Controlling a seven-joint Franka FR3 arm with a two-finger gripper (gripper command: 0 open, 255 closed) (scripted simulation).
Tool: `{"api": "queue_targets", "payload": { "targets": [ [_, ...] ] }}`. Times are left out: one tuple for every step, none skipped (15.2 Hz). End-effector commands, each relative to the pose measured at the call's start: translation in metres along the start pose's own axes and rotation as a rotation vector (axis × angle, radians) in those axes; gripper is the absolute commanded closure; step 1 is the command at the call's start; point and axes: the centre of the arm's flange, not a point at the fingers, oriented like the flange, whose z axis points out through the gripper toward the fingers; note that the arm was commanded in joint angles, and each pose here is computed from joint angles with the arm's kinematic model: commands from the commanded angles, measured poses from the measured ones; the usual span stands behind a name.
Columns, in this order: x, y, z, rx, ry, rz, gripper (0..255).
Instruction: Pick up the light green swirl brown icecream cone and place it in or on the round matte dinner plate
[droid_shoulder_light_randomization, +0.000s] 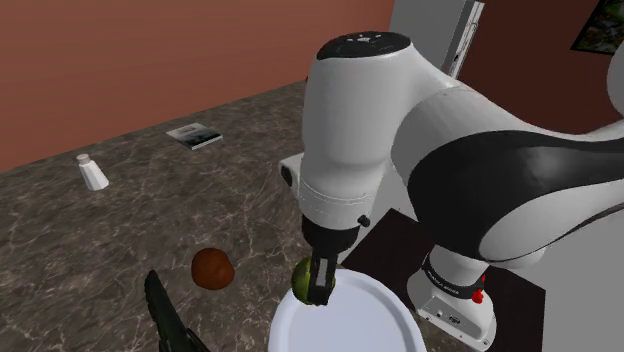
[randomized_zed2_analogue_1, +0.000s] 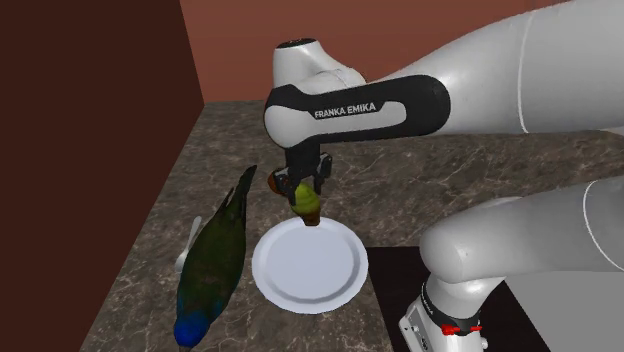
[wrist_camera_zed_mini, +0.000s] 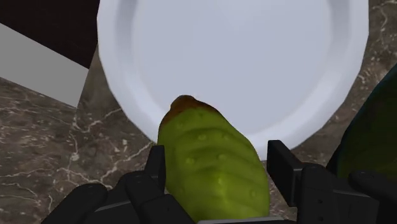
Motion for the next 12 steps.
{"api": "queue_targets", "payload": {
  "targets": [
    [-0.023,-0.013,-0.004,0.0,0.0,0.001,255],
    [-0.034,-0.02,-0.005,0.0,0.0,0.001,255],
    [-0.052,-0.031,-0.007,0.0,0.0,0.001,255],
    [-0.052,-0.031,-0.002,0.0,0.0,0.001,255],
    [-0.052,-0.031,0.004,0.0,0.0,0.001,255],
    [-0.052,-0.031,0.009,0.0,0.0,0.001,255],
    [-0.052,-0.031,0.014,0.0,0.0,0.001,255],
    [-0.052,-0.032,0.019,0.0,0.0,0.001,255],
    [-0.052,-0.032,0.025,0.0,0.0,0.001,255],
    [-0.052,-0.032,0.03,0.0,0.0,0.001,255],
    [-0.052,-0.032,0.035,0.0,0.0,0.001,255],
    [-0.052,-0.033,0.041,0.0,0.0,0.001,255]
  ]
}}
